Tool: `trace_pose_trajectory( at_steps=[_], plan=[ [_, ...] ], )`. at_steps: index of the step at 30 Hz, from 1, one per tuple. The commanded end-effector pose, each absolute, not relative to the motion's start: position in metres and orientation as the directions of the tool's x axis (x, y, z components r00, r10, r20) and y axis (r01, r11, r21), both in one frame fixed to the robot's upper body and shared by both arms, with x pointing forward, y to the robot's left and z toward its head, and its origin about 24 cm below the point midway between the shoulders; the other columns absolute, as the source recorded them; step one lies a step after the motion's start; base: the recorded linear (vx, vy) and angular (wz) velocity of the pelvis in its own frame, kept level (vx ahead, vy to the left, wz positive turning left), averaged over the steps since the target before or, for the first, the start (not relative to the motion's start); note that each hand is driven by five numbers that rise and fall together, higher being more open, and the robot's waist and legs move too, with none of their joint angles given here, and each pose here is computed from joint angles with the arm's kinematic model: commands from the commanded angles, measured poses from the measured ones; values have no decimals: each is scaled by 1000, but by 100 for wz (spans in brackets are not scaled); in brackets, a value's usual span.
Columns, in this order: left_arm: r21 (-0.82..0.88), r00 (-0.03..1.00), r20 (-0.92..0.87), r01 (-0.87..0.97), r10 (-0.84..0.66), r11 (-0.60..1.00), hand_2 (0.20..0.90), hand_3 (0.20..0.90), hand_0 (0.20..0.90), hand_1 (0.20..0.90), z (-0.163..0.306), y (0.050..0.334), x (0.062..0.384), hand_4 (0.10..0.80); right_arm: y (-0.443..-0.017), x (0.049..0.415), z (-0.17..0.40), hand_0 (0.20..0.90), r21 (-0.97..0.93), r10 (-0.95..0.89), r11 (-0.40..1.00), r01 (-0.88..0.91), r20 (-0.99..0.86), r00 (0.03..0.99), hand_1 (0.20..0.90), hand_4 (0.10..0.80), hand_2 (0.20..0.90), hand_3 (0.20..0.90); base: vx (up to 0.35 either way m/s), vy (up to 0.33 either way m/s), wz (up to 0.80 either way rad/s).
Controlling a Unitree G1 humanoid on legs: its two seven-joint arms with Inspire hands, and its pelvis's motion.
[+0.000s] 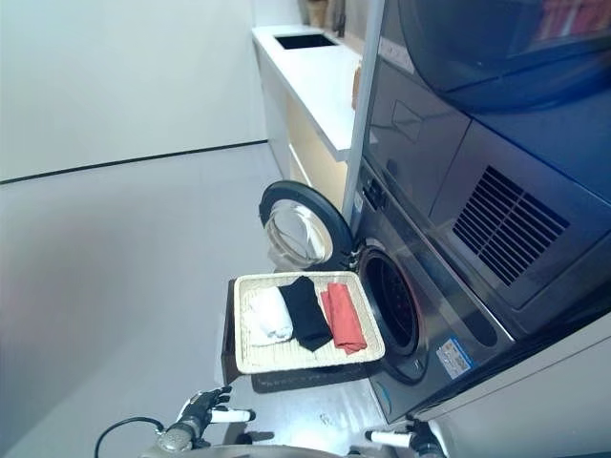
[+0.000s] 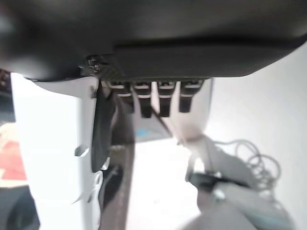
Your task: Pick up the clothes and place them into the washing machine
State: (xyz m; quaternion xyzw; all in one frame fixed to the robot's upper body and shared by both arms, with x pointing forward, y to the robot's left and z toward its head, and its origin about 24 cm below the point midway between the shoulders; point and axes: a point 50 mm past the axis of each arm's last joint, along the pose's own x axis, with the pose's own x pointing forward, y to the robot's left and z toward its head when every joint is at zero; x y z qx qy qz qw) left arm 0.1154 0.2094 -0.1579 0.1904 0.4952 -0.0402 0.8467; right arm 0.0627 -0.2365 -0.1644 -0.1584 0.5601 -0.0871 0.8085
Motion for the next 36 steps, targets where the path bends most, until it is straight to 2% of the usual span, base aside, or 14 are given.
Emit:
trace_pose_trajectory(
  at_steps=[1, 4, 13, 18, 24, 29, 32, 36],
  plan=[
    [329, 584, -801, 247, 131, 911, 900, 900, 900, 900, -149, 216, 135, 800, -244, 98, -154, 900, -375, -347, 926, 31, -817, 460, 900, 800, 900, 900, 95, 255, -9],
    [346, 609, -782, 241, 136, 907, 900, 900, 900, 900, -144, 220, 145, 800, -245, 108, -151, 900, -378, -346, 925, 34, -801, 489, 900, 800, 900, 900, 99, 289, 8],
    [344, 535, -824, 213, 186, 914, 900, 900, 900, 900, -151, 234, 121, 800, -247, 113, -149, 900, -402, -344, 915, -4, -787, 512, 900, 800, 900, 900, 214, 30, 15],
    [298, 502, -849, 203, 162, 933, 900, 900, 900, 900, -157, 223, 107, 800, -250, 114, -147, 900, -415, -350, 910, -7, -777, 523, 900, 800, 900, 900, 116, -78, 37],
    [281, 544, -830, 221, 121, 934, 900, 900, 900, 900, -156, 212, 113, 800, -259, 156, -128, 900, -465, -347, 885, -22, -689, 636, 900, 800, 900, 900, 76, -83, 19],
    [264, 608, -778, 91, 156, 960, 900, 900, 900, 900, -148, 211, 136, 800, -273, 203, -100, 900, -527, -391, 849, 44, -570, 722, 900, 800, 900, 900, -92, -40, 20],
    [142, 757, -625, -131, 191, 981, 900, 900, 900, 900, -123, 206, 182, 800, -275, 248, -68, 900, -542, -423, 829, 140, -443, 791, 900, 800, 900, 900, -254, -44, 26],
    [34, 903, -379, -206, 204, 978, 900, 900, 900, 900, -77, 198, 233, 800, -272, 296, -25, 900, -552, -439, 804, 222, -298, 848, 900, 800, 900, 900, -207, -33, 9]
  ],
)
